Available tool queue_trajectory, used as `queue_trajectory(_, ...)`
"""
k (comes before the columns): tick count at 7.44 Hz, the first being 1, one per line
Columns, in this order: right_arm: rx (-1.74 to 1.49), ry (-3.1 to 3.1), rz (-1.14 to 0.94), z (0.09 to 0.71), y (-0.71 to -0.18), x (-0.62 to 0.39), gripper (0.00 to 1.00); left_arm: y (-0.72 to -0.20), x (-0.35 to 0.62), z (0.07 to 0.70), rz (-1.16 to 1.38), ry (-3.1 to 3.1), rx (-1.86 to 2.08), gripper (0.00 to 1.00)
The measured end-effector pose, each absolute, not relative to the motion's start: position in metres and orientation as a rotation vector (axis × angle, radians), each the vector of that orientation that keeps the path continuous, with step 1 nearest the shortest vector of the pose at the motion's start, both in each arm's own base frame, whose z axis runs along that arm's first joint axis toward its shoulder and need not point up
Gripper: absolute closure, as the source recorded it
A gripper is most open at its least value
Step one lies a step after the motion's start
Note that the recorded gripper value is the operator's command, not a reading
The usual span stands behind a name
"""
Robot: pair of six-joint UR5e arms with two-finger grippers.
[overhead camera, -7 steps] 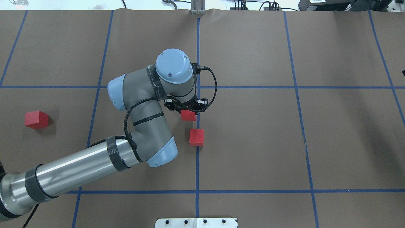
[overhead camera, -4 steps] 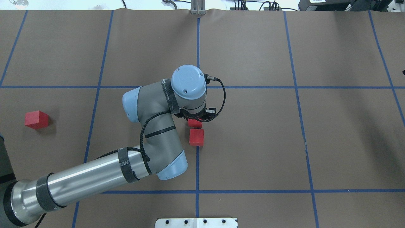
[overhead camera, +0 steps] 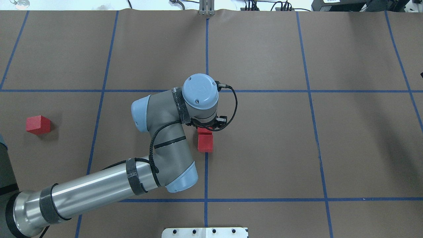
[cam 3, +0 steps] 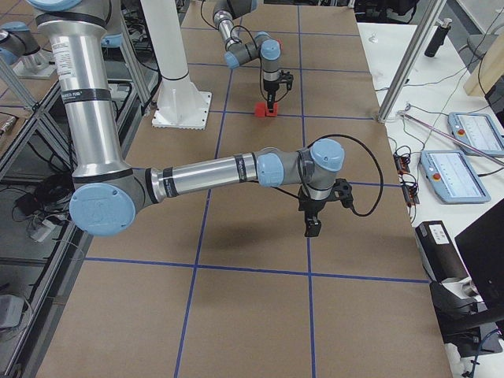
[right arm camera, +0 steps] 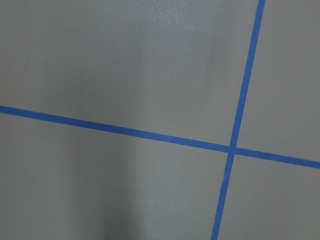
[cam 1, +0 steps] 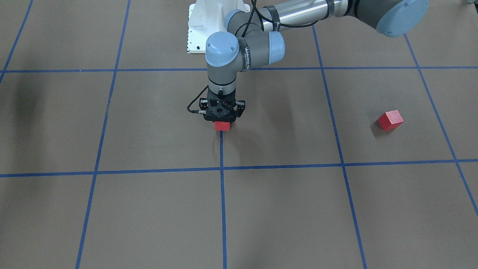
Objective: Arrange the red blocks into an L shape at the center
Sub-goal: 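Carry the cube with the left gripper and set it beyond the center cube, then hold the placed cube against the center cube with the left gripper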
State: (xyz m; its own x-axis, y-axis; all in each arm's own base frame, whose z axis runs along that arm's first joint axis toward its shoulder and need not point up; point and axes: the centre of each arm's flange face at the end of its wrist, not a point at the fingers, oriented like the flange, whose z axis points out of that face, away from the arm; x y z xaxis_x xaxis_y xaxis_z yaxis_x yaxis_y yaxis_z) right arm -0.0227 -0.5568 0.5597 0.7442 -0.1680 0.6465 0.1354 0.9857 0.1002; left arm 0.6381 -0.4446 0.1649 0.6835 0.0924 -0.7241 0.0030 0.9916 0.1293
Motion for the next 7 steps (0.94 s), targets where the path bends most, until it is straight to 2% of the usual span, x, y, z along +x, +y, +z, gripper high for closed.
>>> queue_trajectory(7,0.049,-0.714,-0.166,0.5583,-0.5577,-0.0236,0.01,-0.4416,0.6423,0.1675,0.041,0.806,0.107,0.93)
